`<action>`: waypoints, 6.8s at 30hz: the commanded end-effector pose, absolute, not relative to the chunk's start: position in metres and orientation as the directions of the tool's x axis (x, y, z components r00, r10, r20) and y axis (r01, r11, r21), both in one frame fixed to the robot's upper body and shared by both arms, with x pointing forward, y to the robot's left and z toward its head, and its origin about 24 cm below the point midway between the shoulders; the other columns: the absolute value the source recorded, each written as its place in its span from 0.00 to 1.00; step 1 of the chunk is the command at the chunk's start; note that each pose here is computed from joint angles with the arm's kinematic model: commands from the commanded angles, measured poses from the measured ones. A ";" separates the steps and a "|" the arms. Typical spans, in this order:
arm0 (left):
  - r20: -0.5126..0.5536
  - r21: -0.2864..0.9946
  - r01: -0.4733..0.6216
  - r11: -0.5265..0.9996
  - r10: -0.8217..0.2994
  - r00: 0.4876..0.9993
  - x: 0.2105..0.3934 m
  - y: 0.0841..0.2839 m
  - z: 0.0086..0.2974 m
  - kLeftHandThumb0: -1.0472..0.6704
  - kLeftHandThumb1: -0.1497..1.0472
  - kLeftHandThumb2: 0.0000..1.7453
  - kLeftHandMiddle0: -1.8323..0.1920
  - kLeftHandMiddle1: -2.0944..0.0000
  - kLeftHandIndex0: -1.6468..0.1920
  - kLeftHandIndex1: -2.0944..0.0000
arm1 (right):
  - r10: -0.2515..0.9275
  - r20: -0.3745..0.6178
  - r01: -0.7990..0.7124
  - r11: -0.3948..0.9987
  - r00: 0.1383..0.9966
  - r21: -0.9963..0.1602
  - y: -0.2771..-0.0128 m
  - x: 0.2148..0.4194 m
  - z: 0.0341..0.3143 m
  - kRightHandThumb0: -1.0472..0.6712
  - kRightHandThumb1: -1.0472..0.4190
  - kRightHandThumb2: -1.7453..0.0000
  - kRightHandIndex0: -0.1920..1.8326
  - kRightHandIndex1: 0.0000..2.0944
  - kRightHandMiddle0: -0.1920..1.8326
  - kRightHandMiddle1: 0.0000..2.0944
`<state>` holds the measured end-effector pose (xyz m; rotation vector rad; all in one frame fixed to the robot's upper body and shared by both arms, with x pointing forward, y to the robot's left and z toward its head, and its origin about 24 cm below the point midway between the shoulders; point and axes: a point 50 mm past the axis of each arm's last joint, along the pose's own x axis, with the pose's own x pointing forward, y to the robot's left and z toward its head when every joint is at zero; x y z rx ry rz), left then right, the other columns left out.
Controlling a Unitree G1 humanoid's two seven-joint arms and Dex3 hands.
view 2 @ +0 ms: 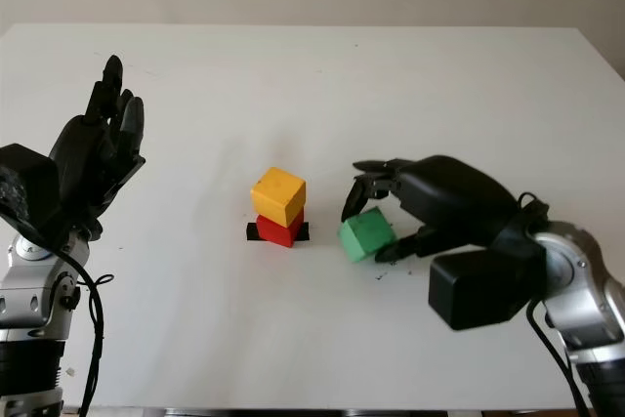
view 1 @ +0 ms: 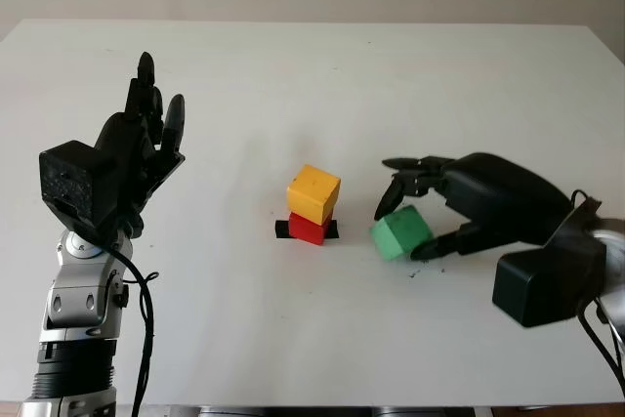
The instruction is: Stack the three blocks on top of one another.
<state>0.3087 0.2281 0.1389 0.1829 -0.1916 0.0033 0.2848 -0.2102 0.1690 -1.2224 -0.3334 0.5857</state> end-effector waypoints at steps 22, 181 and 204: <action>0.206 0.180 -0.018 0.983 -0.020 0.978 0.309 0.225 0.144 0.18 1.00 0.38 1.00 1.00 1.00 1.00 | 0.762 -0.002 -0.132 0.109 0.648 -0.985 -0.186 0.344 0.315 0.36 0.15 0.97 0.32 0.02 0.49 0.36; 0.194 0.161 -0.008 0.987 -0.023 0.981 0.308 0.228 0.142 0.18 1.00 0.43 1.00 1.00 1.00 1.00 | 0.783 -0.093 -0.542 0.334 0.615 -0.772 -0.175 0.358 0.261 0.01 0.00 0.75 0.00 0.00 0.00 0.00; 0.230 0.076 0.055 0.996 -0.071 0.971 0.307 0.217 0.136 0.16 1.00 0.44 1.00 1.00 1.00 1.00 | 0.345 0.246 -0.326 0.938 0.906 -0.115 -0.191 0.343 0.152 0.12 0.00 0.62 0.00 0.00 0.00 0.00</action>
